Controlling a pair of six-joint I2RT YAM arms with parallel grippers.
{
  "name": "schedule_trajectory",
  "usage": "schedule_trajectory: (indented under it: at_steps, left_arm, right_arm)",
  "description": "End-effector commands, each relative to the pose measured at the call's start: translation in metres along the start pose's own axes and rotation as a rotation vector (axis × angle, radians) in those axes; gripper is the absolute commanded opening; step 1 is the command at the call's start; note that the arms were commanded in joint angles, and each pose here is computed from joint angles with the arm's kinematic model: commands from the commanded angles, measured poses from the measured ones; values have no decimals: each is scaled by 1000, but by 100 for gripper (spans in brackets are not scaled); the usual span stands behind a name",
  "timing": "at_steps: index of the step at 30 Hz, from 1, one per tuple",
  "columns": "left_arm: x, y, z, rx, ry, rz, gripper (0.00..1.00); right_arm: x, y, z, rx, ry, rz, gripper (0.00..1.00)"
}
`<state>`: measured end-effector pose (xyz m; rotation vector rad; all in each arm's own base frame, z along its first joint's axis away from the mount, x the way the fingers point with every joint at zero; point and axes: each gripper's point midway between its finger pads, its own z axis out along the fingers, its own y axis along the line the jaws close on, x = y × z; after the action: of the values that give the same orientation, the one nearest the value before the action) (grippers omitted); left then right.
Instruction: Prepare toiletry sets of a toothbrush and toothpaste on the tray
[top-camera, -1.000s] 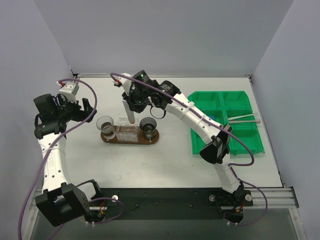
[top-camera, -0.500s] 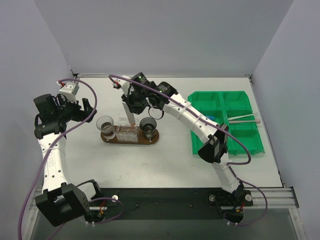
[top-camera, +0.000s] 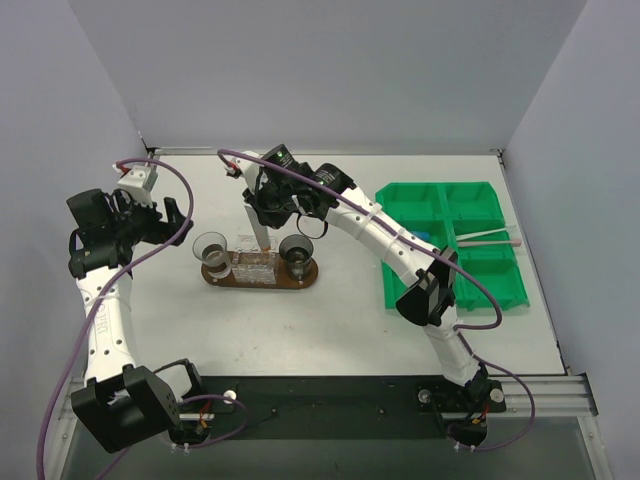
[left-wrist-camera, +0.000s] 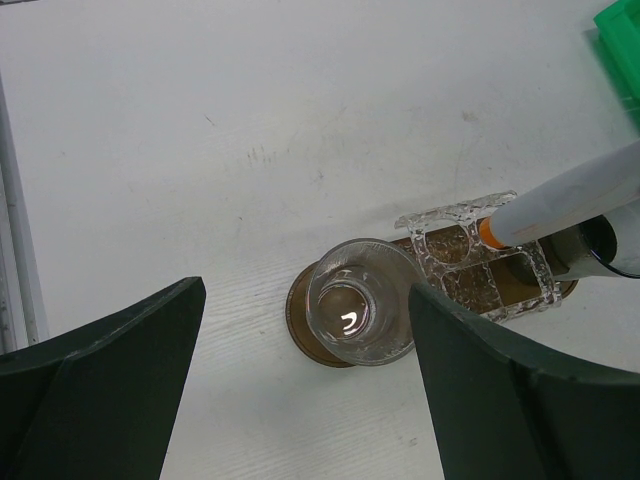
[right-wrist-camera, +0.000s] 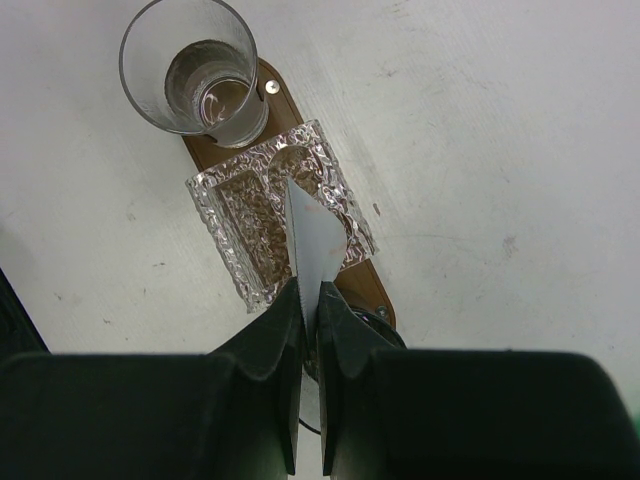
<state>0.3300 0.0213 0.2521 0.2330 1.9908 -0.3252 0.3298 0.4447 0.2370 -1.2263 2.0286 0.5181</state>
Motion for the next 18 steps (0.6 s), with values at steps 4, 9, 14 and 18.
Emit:
schedule_trajectory:
  at_steps: [4,9,14,18]
  left_arm:
    - [-8,1,0,18,-38,39,94]
    - [-7,1,0,20,-35,37,94]
    - [-8,2,-1,15,-38,38,94]
    - [-9,1,-1,20,-40,41,94]
  right_arm:
    - [-6,8,5,-22,-21,-4,0]
    - [-1,8,9,-27,-6,0,0]
    - [3,8,12,-28,2,-4,0]
    - [3,8,13,-28,3,-7,0]
